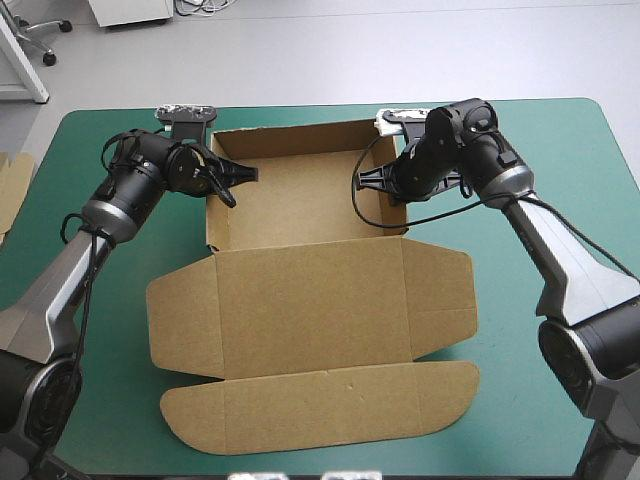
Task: Fold the box
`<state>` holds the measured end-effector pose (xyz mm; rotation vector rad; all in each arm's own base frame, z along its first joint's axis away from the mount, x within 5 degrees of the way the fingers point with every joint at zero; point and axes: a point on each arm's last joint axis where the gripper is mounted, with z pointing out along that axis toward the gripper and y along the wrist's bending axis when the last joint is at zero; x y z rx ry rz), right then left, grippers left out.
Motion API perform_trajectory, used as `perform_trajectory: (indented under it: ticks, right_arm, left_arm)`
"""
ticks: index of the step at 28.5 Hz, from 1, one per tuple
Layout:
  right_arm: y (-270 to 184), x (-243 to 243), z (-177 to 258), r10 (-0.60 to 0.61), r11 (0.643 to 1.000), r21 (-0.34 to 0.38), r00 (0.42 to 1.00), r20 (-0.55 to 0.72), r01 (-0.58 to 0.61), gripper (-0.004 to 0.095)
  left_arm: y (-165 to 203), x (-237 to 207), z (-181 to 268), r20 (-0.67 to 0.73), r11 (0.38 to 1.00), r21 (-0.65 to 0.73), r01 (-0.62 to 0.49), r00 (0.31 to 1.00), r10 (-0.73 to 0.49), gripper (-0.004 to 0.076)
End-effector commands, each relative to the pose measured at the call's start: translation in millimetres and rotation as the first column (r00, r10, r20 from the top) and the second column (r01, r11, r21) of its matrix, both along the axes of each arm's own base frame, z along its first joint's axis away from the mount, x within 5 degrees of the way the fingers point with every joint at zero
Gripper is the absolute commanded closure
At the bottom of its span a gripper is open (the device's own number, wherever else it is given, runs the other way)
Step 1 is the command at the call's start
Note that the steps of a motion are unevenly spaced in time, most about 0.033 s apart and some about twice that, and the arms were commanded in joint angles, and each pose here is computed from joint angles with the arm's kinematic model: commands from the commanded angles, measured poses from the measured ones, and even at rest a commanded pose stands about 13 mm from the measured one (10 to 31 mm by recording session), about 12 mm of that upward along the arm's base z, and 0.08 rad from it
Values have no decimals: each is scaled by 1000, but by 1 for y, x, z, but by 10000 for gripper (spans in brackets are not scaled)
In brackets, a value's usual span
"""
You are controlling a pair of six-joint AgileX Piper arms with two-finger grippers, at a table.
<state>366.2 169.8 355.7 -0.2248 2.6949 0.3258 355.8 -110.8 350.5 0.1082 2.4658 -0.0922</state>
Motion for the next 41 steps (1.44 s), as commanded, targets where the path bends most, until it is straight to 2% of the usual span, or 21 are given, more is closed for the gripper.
perform_trajectory:
  ticks: [1, 10, 26, 41]
  right_arm:
    - [-12, -9, 26, -14, 1000, -21, 998, 68, 15, 938]
    - [-6, -3, 14, -5, 1000, -6, 1000, 27, 5, 938]
    - [-2, 8, -10, -9, 999, -36, 1000, -28, 8, 938]
    - [8, 32, -65, 9, 996, -85, 989, -146, -22, 938]
  left_arm:
    - [7, -7, 15, 6, 997, 71, 26, 1000, -27, 738]
    - [5, -10, 6, -85, 996, 70, 48, 996, -42, 738]
    - [-7, 14, -31, -148, 997, 49, 57, 988, -49, 738]
    - [-12, 36, -80, -260, 994, 78, 73, 964, -50, 738]
